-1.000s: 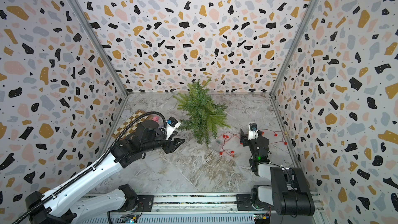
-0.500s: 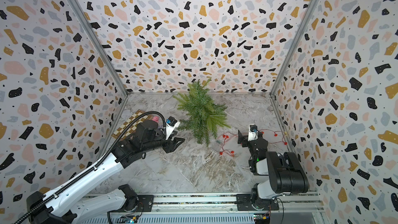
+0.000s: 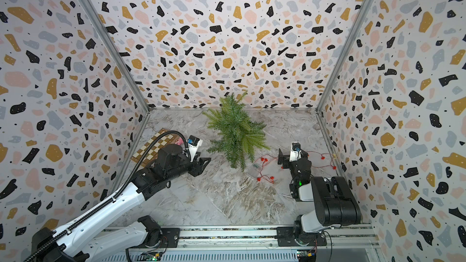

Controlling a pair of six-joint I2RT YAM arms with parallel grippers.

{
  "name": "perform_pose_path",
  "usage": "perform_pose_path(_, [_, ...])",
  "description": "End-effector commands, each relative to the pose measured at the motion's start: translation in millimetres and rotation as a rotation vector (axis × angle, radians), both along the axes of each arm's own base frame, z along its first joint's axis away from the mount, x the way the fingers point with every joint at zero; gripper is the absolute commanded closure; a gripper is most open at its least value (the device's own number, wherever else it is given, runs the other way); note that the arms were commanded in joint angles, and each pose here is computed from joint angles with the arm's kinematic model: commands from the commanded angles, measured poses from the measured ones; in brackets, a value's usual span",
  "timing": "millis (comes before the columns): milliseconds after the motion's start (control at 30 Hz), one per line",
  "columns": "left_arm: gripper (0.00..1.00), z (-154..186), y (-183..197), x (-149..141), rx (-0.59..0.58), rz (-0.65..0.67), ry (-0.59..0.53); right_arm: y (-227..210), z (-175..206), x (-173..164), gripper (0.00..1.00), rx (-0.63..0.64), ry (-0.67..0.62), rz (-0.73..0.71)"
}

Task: Remove string lights from the small christmas tree
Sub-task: Reset both arms

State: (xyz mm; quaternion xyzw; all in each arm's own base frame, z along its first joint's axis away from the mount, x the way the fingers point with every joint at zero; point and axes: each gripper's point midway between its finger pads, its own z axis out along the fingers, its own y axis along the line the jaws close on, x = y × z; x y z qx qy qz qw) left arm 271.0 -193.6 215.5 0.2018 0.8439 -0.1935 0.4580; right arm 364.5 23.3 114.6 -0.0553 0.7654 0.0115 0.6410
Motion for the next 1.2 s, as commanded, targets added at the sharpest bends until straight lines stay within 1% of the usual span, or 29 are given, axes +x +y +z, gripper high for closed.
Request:
perform_pose_path(0, [0.38, 5.9, 29.6, 16.2, -0.027, 0.186, -0.047, -1.1, 5.4, 5.4, 0.01, -0.010, -0.010, -0.017])
perform_pose_path(133, [0.37, 2.1, 52.0, 24.7, 0.009, 0.279, -0.062, -0.6, 5.7, 5.5, 0.01, -0.009, -0.011, -0.015])
perform_pose_path(200, [0.36, -2.8, 66.3, 32.7, 0.036, 0.334, -0.060, -0.7, 5.7, 5.6, 0.01, -0.010, -0.011, -0.016])
perform_pose_path(233, [0.35, -0.6, 74.2, 41.5, 0.031, 0.369, -0.078, -0.5, 6.5, 5.8, 0.01, -0.010, -0.013, -0.016])
perform_pose_path(300, [0.35, -6.7, 97.0, 55.8, 0.043, 0.458, -0.072, -0.7, 5.5, 5.6, 0.01, -0.010, -0.010, -0.017])
perform_pose_path(367, [0.34, -19.8, 131.8, 68.9, 0.066, 0.606, -0.063, -0.8, 6.0, 5.8, 0.01, -0.012, -0.012, -0.017])
perform_pose_path(433, [0.33, -31.4, 160.0, 78.3, 0.096, 0.703, -0.082, -0.8, 5.7, 5.8, 0.01, -0.011, -0.011, -0.017])
perform_pose_path(467, [0.33, -37.5, 172.9, 81.7, 0.118, 0.739, -0.095, -1.0, 5.6, 5.6, 0.01, -0.012, -0.010, -0.019])
perform_pose_path(567, [0.33, -52.7, 200.7, 88.4, 0.191, 0.786, -0.124, -0.9, 5.4, 5.5, 0.01, -0.013, -0.010, -0.019])
perform_pose_path(667, [0.34, -69.5, 212.9, 92.8, 0.209, 0.778, -0.118, -1.0, 5.9, 5.9, 0.01, -0.015, -0.012, -0.021])
perform_pose_path(800, [0.35, -79.6, 210.2, 102.9, 0.196, 0.722, -0.161, 0.2, 5.6, 6.0, 0.01, -0.016, -0.010, -0.020])
perform_pose_path(833, [0.35, -83.0, 209.8, 106.4, 0.193, 0.711, -0.161, 0.5, 5.7, 6.1, 0.01, -0.017, -0.011, -0.019])
perform_pose_path(933, [0.37, -104.0, 208.3, 114.3, 0.178, 0.679, -0.107, 0.5, 5.6, 5.7, 0.01, -0.017, -0.010, -0.018])
perform_pose_path(967, [0.38, -111.0, 205.2, 115.8, 0.171, 0.658, -0.102, 0.4, 5.7, 6.1, 0.01, -0.016, -0.011, -0.019])
perform_pose_path(1000, [0.38, -112.3, 203.8, 118.5, 0.168, 0.647, -0.123, 0.5, 6.3, 6.1, 0.01, -0.016, -0.012, -0.019])
perform_pose_path(1067, [0.40, -113.1, 200.8, 114.2, 0.171, 0.627, -0.097, 0.4, 6.2, 6.1, 0.01, -0.017, -0.012, -0.019])
perform_pose_path(1167, [0.42, -112.3, 195.7, 107.9, 0.153, 0.597, -0.145, 0.7, 6.1, 6.0, 0.01, -0.017, -0.012, -0.018])
